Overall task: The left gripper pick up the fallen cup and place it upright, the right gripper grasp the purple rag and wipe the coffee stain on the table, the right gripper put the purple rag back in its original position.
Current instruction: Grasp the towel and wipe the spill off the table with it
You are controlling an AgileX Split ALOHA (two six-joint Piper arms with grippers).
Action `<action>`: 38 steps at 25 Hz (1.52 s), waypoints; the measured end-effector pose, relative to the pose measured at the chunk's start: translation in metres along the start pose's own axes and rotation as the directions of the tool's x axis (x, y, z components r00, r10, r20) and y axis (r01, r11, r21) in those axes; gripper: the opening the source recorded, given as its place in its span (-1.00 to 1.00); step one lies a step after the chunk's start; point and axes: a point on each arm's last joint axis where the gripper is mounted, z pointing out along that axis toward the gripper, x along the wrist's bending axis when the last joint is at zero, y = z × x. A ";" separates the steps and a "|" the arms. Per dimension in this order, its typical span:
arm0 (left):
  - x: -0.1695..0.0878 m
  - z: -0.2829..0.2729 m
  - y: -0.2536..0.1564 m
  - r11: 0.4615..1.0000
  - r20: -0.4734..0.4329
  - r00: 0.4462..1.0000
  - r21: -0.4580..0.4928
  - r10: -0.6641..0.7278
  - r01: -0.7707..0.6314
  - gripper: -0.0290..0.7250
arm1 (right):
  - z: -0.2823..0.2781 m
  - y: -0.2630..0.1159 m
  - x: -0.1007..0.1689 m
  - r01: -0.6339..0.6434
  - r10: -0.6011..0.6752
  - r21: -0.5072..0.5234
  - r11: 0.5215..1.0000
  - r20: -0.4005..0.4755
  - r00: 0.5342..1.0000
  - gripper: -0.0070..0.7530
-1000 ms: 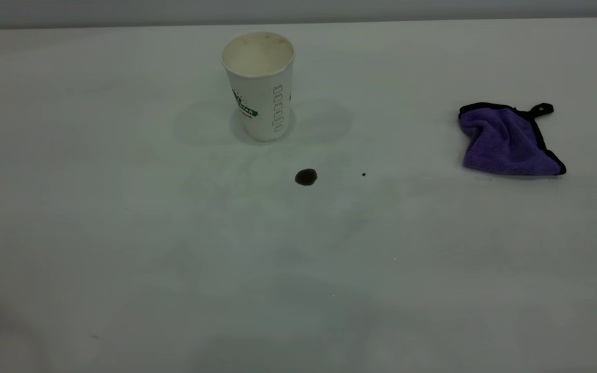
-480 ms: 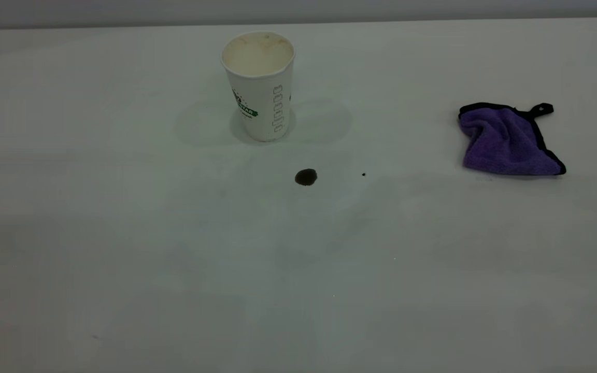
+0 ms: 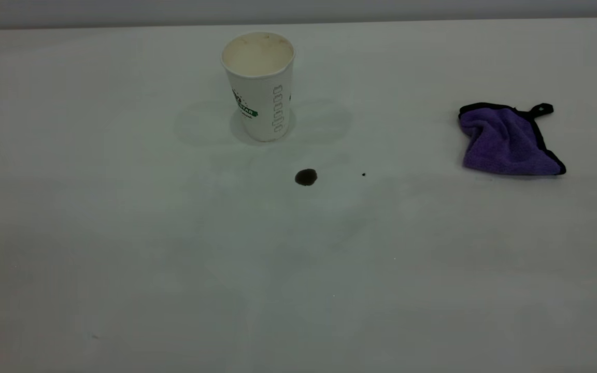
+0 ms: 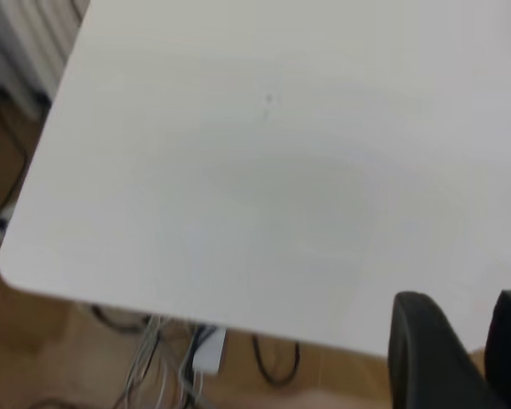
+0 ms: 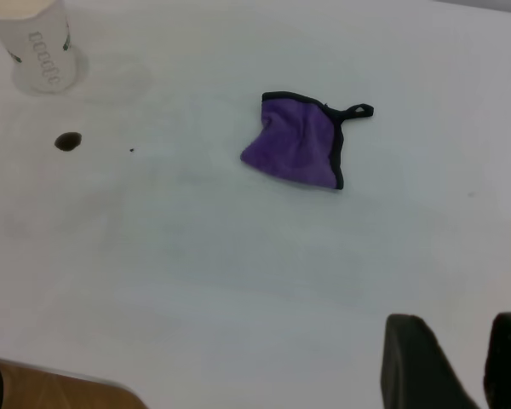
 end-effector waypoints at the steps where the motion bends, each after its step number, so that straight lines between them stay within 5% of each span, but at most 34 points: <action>1: 0.000 -0.002 -0.002 1.000 0.002 1.000 -0.018 0.001 -0.001 -0.29 | 0.000 0.000 0.000 0.000 0.000 0.000 1.000 0.000 1.000 -0.36; 8: 0.002 -0.008 -0.009 0.997 0.010 1.000 -0.080 -0.004 0.004 -0.29 | 0.000 0.000 0.000 0.000 0.000 0.000 1.000 0.000 1.000 -0.36; 38: 0.002 -0.008 -0.010 0.997 0.023 1.000 -0.079 0.012 -0.010 -0.29 | 0.000 0.000 0.000 0.000 0.000 0.000 1.000 0.000 1.000 -0.36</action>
